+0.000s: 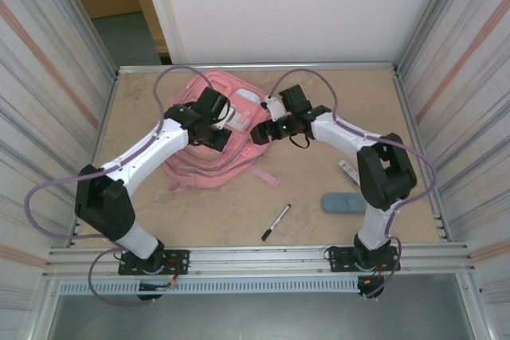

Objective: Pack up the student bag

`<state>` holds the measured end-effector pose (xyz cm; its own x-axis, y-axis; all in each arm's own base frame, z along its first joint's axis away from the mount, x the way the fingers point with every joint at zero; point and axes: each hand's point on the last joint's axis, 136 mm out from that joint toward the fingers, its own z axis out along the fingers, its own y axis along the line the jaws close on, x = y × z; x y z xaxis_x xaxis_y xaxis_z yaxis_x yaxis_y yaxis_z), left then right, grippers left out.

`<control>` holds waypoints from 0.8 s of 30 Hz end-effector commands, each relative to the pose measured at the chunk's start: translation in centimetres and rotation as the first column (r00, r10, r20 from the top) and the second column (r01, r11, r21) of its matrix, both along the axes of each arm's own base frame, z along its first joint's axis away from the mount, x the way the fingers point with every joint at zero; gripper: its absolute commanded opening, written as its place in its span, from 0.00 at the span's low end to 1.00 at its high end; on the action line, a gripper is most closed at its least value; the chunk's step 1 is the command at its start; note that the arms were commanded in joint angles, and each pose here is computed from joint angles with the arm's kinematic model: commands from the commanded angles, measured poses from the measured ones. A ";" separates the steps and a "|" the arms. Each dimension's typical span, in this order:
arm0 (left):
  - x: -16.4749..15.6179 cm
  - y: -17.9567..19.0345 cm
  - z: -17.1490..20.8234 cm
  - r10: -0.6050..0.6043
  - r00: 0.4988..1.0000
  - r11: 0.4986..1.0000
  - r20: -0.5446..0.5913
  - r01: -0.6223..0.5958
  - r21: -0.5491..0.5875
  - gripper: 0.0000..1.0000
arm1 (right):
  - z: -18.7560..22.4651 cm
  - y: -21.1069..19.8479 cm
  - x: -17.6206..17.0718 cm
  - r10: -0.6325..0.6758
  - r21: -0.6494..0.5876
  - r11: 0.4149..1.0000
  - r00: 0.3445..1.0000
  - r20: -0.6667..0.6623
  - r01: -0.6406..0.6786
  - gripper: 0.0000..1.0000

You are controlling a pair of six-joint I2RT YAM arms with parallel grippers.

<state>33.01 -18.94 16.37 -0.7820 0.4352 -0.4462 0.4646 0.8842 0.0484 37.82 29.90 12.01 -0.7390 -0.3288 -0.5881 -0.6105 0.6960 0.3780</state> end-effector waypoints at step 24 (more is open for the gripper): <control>0.7 5.0 -10.8 0.146 0.983 0.936 -0.112 -0.101 0.336 0.44 | -7.2 3.8 -0.2 0.280 0.019 0.960 0.946 -0.165 -0.281 0.72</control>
